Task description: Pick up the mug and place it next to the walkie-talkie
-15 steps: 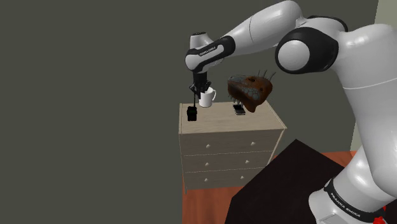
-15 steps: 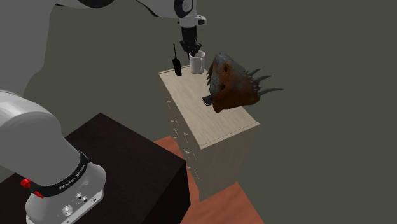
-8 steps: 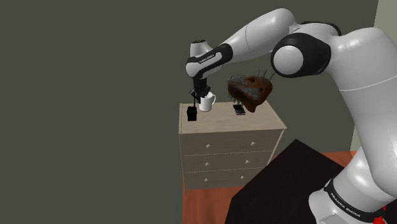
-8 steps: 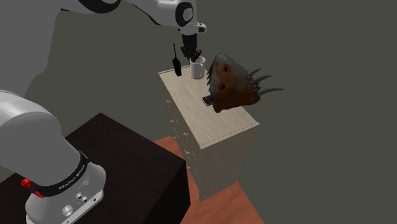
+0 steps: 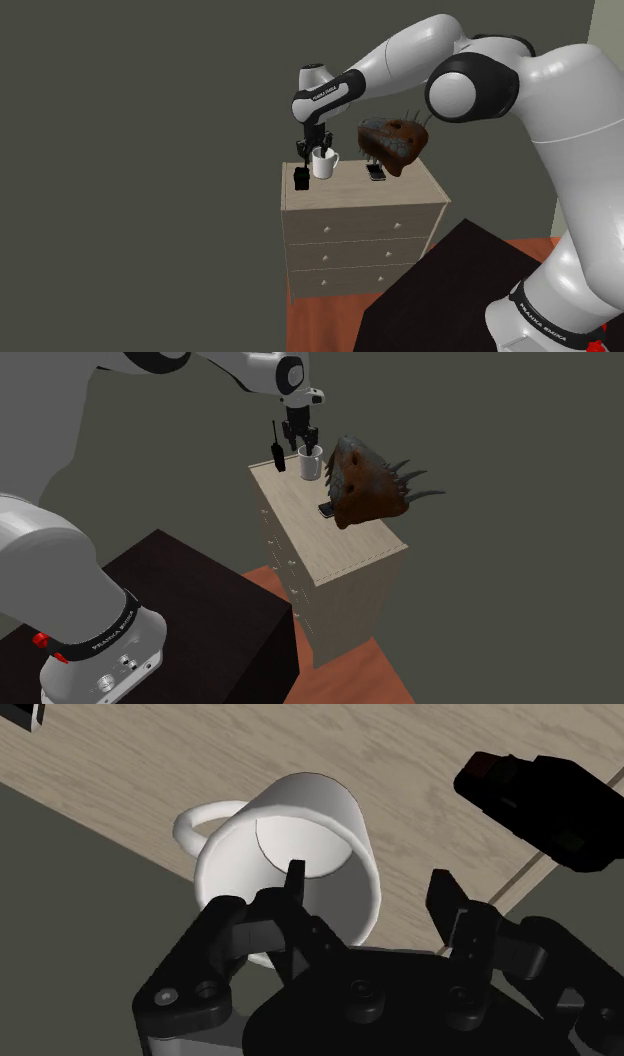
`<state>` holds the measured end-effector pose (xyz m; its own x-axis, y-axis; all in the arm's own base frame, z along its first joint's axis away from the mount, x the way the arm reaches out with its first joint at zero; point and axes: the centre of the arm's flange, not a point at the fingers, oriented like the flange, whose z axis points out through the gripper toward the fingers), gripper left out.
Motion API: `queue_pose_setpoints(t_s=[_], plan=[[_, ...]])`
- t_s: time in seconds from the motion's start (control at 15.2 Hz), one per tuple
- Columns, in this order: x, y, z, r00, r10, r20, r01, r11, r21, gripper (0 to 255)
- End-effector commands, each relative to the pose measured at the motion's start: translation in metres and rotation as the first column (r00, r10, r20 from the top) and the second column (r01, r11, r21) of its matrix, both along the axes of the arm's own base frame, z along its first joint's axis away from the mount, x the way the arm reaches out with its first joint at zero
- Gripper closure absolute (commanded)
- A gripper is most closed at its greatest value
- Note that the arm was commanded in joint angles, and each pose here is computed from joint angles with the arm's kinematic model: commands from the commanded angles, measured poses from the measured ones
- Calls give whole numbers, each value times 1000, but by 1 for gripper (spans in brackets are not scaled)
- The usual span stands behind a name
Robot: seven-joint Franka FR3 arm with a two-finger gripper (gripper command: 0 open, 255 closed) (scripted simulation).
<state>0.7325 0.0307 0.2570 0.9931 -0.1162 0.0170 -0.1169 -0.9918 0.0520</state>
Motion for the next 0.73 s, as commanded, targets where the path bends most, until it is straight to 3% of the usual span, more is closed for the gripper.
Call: queue_pose_setpoints(t_s=[0.0, 0.2, 0.46, 0.66], plan=[[0, 0, 0, 1000, 0, 0, 0, 1000, 0, 0], [0, 0, 0, 1000, 0, 0, 0, 1000, 0, 0], [-1, 3, 50, 1000, 0, 0, 0, 1000, 0, 0], [-1, 3, 50, 1000, 0, 0, 0, 1000, 0, 0]])
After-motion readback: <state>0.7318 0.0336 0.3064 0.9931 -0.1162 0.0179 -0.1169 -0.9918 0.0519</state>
